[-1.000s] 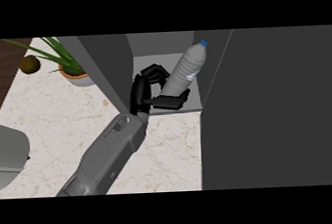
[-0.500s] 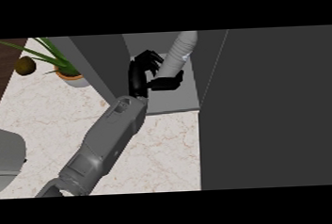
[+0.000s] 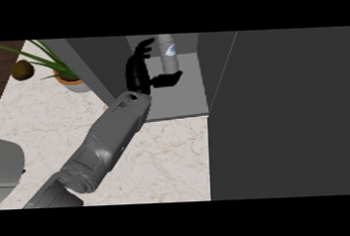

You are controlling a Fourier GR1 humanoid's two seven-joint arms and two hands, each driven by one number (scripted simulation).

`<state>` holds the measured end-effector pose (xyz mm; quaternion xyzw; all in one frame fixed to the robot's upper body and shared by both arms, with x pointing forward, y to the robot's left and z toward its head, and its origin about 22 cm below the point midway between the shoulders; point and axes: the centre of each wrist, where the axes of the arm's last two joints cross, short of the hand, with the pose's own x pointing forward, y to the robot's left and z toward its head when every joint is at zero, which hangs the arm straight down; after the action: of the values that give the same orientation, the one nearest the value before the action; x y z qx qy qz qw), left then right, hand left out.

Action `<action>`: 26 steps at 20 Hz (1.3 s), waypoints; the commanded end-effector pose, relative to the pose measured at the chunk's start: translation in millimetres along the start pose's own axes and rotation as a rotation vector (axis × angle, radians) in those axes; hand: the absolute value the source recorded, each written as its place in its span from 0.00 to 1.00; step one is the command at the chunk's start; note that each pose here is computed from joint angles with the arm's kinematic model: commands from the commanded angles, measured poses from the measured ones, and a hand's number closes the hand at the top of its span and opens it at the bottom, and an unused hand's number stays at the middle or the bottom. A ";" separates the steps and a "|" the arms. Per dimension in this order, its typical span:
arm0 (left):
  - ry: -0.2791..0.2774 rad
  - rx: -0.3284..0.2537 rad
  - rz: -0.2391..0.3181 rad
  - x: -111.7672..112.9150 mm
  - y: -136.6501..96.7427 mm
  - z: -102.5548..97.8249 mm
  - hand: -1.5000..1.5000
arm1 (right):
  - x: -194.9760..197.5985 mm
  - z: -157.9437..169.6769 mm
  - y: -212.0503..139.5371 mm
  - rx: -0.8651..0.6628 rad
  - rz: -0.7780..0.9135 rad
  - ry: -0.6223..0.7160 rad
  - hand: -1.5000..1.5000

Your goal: Pick up the bottled water, place it into the cabinet and close the cabinet

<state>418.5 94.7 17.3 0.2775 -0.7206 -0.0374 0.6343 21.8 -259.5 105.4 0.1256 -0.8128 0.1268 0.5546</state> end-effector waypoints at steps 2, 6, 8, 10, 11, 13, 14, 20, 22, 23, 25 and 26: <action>-0.046 0.010 0.036 18.3 4.3 -15.2 0.00 | 12.4 -2.6 6.5 -0.003 -0.067 -0.028 0.00; -0.146 0.016 0.261 45.9 4.0 -21.5 0.00 | 3.3 -3.1 3.0 -0.029 -0.081 -0.028 0.00; -0.201 0.017 0.377 37.0 3.4 -13.6 1.00 | 3.8 -2.7 4.2 -0.009 -0.077 -0.038 0.00; -0.211 -0.063 0.473 35.4 1.5 -10.1 1.00 | 13.2 -7.7 11.0 -0.013 -0.073 -0.040 0.00; -0.236 -0.106 0.508 51.1 -0.3 -13.9 1.00 | 16.0 -6.2 -0.3 0.007 -0.065 -0.034 0.00; -0.234 -0.134 0.542 41.0 0.5 -11.8 1.00 | 18.2 -12.5 8.6 0.013 -0.071 -0.046 0.00; -0.215 -0.164 0.551 49.7 0.1 -14.9 1.00 | 31.4 -11.2 10.3 0.005 -0.078 -0.045 0.00; -0.207 -0.200 0.600 39.0 -4.2 4.8 1.00 | 32.6 -12.3 11.5 0.002 -0.061 -0.035 0.00; -0.202 -0.245 0.619 45.1 -8.1 12.9 1.00 | 29.4 -16.4 17.3 0.023 -0.062 -0.041 0.00; -0.200 -0.291 0.671 39.7 -6.2 15.5 1.00 | 22.7 -10.8 8.3 -0.006 -0.056 -0.032 0.00; -0.160 -0.358 0.721 24.7 -8.3 35.3 1.00 | 33.5 -16.3 17.5 0.013 -0.039 -0.030 0.00; -0.168 -0.405 0.785 30.2 -5.8 31.8 1.00 | 21.7 -8.3 8.0 0.009 -0.040 -0.024 0.00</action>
<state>402.1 68.7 42.0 -0.0725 -0.8141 0.0438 0.5745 19.1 -249.3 106.6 0.1513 -0.8042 0.1122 0.5637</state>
